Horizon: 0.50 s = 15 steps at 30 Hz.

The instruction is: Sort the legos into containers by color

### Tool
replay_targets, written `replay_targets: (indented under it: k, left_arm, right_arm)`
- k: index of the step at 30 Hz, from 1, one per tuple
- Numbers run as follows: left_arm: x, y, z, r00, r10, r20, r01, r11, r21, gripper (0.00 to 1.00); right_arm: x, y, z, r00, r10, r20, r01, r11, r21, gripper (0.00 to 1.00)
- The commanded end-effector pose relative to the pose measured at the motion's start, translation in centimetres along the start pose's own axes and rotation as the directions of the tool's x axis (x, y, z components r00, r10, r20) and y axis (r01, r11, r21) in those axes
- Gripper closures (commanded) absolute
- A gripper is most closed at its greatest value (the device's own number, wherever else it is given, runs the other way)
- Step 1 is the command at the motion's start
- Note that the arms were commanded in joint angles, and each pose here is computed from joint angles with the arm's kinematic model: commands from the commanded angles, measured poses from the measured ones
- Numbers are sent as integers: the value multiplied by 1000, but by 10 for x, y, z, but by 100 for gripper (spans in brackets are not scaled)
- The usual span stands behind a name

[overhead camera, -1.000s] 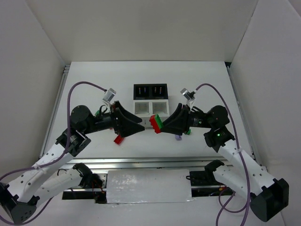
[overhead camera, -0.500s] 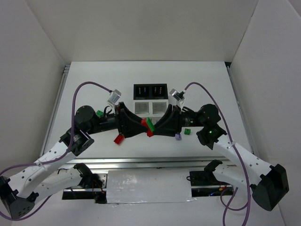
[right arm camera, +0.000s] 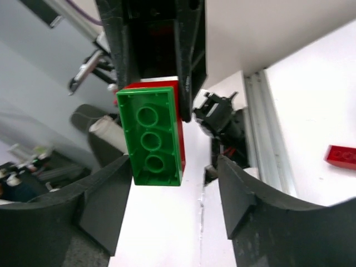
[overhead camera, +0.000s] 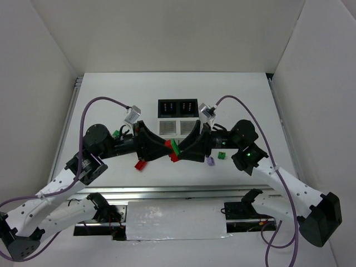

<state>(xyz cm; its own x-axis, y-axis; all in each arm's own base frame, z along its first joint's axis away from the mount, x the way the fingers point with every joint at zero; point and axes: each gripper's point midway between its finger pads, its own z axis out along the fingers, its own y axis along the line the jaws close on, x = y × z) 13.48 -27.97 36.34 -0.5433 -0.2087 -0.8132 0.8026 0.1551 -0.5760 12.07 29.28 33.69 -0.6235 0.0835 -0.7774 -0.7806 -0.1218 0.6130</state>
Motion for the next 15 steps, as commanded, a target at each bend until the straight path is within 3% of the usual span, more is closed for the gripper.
replay_targets:
  k: [1,5,15]
  left_arm:
    - [-14,-11,0,997,72,4,-72,997,12,100]
    - [-10,-8,0,998,62,-15,-62,998,3,100]
    - [-8,-8,5,999,45,-26,-45,999,23,100]
  right_arm:
    - [-27,13,-3,984,-166,63,161,984,71,30]
    - [-32,5,-11,972,-219,81,204,964,168,28]
    - [-19,7,-5,978,-203,48,196,972,130,33]
